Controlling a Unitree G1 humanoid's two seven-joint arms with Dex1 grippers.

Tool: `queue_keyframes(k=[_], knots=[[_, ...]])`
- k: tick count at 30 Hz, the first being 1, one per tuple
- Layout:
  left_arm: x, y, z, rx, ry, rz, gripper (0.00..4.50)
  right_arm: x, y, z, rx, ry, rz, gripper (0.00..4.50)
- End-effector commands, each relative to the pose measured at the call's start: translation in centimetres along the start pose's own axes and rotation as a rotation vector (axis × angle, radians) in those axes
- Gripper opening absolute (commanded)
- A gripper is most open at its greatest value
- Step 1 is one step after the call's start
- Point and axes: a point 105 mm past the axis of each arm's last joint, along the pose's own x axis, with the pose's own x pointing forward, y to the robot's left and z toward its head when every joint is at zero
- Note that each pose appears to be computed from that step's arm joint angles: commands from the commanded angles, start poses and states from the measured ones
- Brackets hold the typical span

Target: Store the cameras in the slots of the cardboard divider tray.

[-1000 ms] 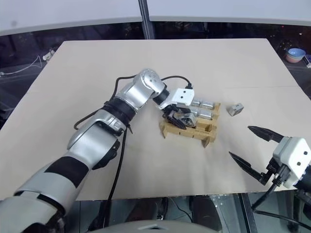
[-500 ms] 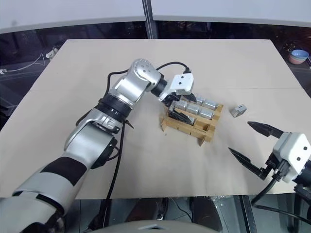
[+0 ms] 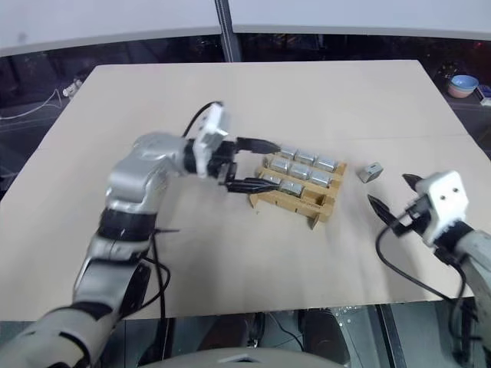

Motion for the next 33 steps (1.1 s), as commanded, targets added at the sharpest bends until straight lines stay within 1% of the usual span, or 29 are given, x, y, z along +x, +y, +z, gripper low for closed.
queue_keyframes(k=[1, 4, 5, 7, 9, 12, 15, 20, 24, 33], knots=[[-2.1, -2.5, 1.6, 0.050, -0.071, 0.081, 4.46, 1.9, -2.4, -0.1, -0.064, 0.036, -0.071, 4.50], [-3.2, -3.9, 1.0, 0.012, -0.061, 0.129, 4.46, 3.0, -2.3, 0.0, -0.211, 0.066, 0.081, 4.50], [-3.3, -4.2, 0.9, 0.004, -0.056, 0.138, 4.46, 3.0, -2.8, -0.3, -0.274, 0.104, 0.104, 4.50], [-3.8, -5.0, 0.9, -0.013, -0.073, 0.171, 4.46, 3.3, -3.7, 0.0, -0.401, 0.164, 0.196, 4.50], [-4.0, -5.6, 0.9, -0.021, -0.081, 0.175, 4.46, 3.5, -4.1, 0.4, -0.446, 0.183, 0.262, 4.50], [-5.1, -6.9, 0.2, 0.008, -0.095, 0.189, 4.46, 4.4, -4.8, 0.4, -0.567, 0.235, 0.392, 4.50], [-5.7, -7.8, -0.3, -0.024, -0.103, 0.167, 4.46, 5.4, -5.3, 0.6, -0.636, 0.254, 0.478, 4.50], [-5.7, -8.2, -0.7, -0.031, -0.104, 0.183, 4.46, 6.6, -5.8, 0.3, -0.695, 0.304, 0.580, 4.50], [-5.6, -8.3, -0.8, -0.033, -0.108, 0.200, 4.46, 7.8, -6.3, 0.7, -0.781, 0.311, 0.587, 4.50], [-5.4, -8.6, -0.2, -0.024, -0.120, 0.208, 4.46, 8.8, -6.0, 0.5, -0.829, 0.313, 0.648, 4.50]])
